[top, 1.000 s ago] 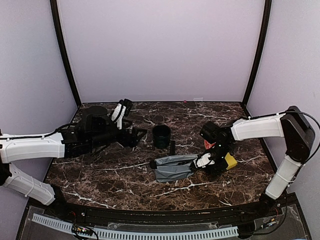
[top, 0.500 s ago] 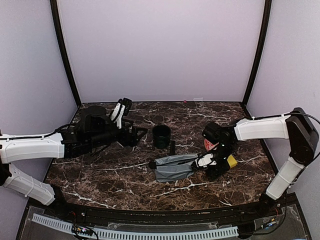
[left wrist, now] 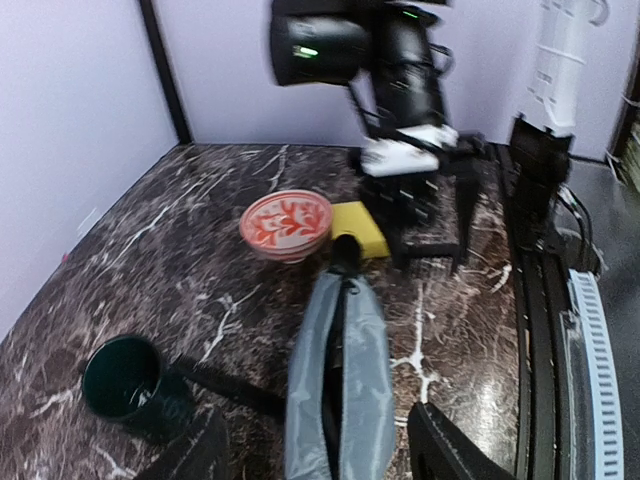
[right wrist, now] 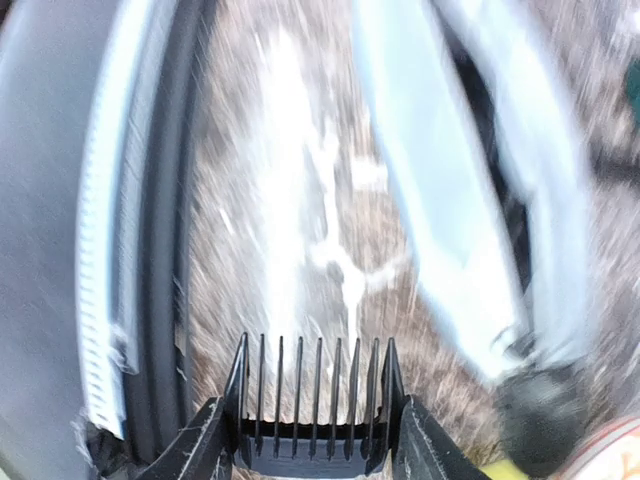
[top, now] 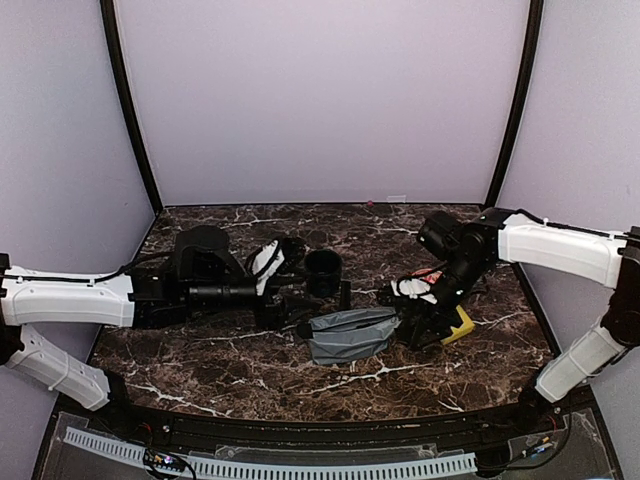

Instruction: Sort the hair-cutting tools

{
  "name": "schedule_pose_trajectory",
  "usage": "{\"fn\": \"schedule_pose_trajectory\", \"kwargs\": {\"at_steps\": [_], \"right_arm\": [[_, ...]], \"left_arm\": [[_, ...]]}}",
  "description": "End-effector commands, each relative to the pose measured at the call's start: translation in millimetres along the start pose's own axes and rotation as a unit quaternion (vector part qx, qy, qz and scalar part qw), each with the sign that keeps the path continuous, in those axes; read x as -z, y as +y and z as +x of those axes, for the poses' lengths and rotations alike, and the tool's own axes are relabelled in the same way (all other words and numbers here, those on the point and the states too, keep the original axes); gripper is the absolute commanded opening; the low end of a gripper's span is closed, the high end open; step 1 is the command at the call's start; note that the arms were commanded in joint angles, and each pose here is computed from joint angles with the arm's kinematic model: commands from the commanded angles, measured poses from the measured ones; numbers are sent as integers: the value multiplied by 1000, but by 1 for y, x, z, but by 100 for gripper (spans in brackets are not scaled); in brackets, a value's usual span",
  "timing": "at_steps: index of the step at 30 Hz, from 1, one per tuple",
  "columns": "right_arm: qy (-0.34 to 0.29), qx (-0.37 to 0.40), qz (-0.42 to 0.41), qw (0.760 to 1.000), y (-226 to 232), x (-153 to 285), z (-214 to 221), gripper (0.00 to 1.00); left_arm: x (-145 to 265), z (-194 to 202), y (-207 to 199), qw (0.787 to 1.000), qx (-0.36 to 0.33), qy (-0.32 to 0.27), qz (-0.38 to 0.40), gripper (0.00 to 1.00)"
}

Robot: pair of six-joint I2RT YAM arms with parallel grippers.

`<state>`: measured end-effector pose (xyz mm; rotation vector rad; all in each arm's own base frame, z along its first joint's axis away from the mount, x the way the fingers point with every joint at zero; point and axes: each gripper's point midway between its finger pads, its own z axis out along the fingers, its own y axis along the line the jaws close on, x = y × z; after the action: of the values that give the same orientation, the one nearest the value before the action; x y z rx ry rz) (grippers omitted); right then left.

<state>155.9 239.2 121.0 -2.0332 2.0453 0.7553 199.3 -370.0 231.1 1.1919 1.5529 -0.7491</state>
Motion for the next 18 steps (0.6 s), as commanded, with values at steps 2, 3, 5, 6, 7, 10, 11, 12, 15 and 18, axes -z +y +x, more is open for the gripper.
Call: {"fn": "schedule_pose_trajectory", "kwargs": {"at_steps": [2,3,5,6,7,10,11,12,15,18], "right_arm": [[-142,8,-75,987,30,49,-78,44],[-150,10,-83,985,32,53,-84,44],[-166,13,-101,981,37,57,-94,43],[-175,14,-111,978,40,60,-98,43],[-185,16,-120,975,44,63,-102,43],[-204,27,-129,970,51,73,-113,43],[-206,30,-129,970,53,76,-115,43],[-209,34,-128,969,55,80,-117,43],[-213,37,-134,967,60,85,-120,43],[-208,37,-143,967,64,84,-119,43]], "left_arm": [[0,-40,-56,985,-112,-60,115,59],[-3,-43,-63,983,-114,-64,132,58],[-11,-51,-73,978,-124,-67,155,55],[-16,-52,-75,977,-125,-64,158,55],[-20,-54,-76,978,-119,-65,158,54],[-24,-66,-69,981,-92,-103,135,54],[-22,-70,-68,981,-83,-121,129,55],[-20,-73,-67,979,-78,-140,124,56],[-19,-80,-69,976,-71,-165,128,56],[-23,-87,-79,972,-91,-162,147,55]]}}
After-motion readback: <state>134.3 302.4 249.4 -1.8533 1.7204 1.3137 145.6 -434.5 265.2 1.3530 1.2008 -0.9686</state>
